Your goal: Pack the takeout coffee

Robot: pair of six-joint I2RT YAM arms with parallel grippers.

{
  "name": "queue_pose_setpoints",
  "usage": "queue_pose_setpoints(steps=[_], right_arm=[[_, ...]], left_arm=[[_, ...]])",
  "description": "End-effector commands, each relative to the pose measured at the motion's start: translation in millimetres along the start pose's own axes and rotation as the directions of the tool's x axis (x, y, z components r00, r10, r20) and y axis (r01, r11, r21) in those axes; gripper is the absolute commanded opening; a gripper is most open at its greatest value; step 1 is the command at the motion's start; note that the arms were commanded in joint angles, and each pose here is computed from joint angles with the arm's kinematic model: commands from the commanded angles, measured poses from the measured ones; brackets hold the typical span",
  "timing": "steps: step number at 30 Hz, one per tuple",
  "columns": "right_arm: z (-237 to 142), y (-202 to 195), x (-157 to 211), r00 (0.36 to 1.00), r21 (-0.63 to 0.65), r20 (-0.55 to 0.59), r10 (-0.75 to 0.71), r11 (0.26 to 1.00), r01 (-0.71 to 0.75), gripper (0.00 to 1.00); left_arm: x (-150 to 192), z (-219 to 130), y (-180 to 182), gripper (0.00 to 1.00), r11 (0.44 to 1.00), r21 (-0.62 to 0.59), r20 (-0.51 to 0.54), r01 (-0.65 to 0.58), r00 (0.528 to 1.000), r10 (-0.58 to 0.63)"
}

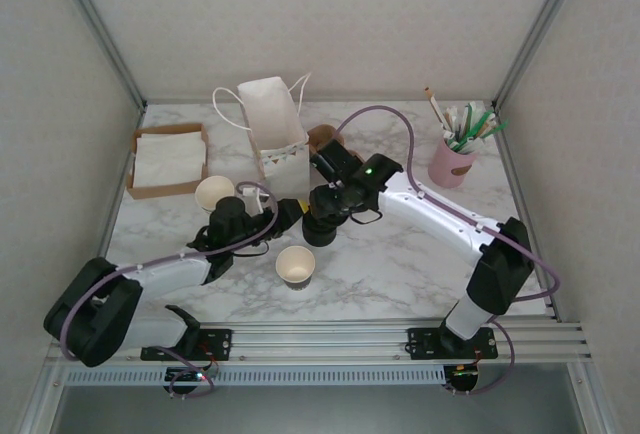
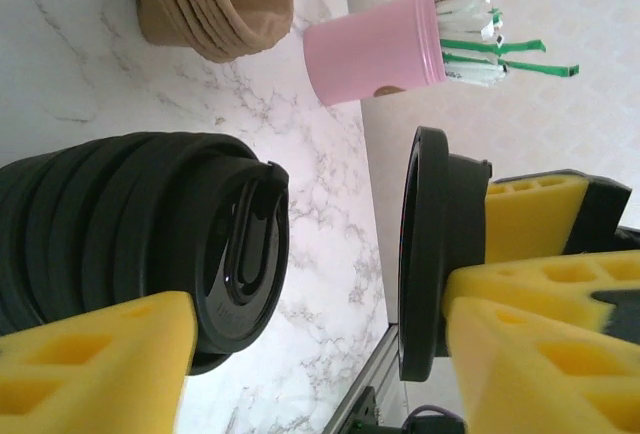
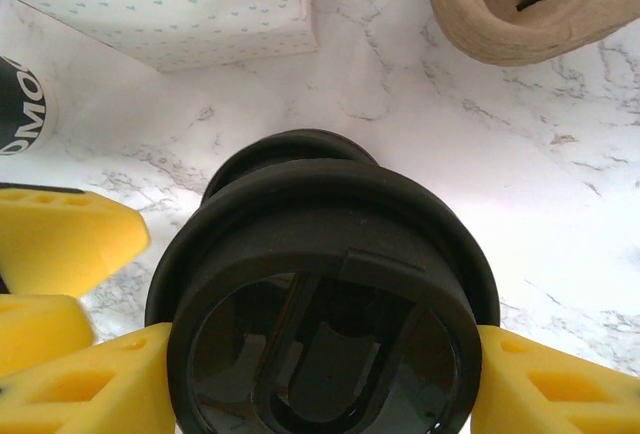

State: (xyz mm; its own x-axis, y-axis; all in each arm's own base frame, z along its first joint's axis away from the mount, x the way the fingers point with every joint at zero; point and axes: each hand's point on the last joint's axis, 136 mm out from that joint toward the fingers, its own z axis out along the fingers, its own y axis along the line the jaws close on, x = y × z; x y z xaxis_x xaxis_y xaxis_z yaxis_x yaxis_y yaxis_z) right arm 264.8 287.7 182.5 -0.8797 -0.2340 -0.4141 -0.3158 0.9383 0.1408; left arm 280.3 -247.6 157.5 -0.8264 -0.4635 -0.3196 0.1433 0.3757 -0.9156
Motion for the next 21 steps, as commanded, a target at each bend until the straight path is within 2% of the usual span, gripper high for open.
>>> queue_pose_setpoints(steps=[1,11,21], right_arm=[[-14,-14,5,1.000,0.036,0.017,-0.015,0.999,0.014,0.65],[-33,-19,20,0.999,-0.011,0.038,-0.015,1.000,0.015,0.66],[-36,1,42,0.995,-0.075,0.007,-0.096,0.992,0.097,0.66]], left_arm=[[-7,-7,-13,0.78,0.999,-0.036,0.024,-0.041,0.999,0.042],[-21,-43,-49,1.00,0.989,-0.078,0.083,-0.124,0.988,0.131],[-42,-107,-82,1.00,0.955,-0.191,0.219,-0.227,0.939,0.267]])
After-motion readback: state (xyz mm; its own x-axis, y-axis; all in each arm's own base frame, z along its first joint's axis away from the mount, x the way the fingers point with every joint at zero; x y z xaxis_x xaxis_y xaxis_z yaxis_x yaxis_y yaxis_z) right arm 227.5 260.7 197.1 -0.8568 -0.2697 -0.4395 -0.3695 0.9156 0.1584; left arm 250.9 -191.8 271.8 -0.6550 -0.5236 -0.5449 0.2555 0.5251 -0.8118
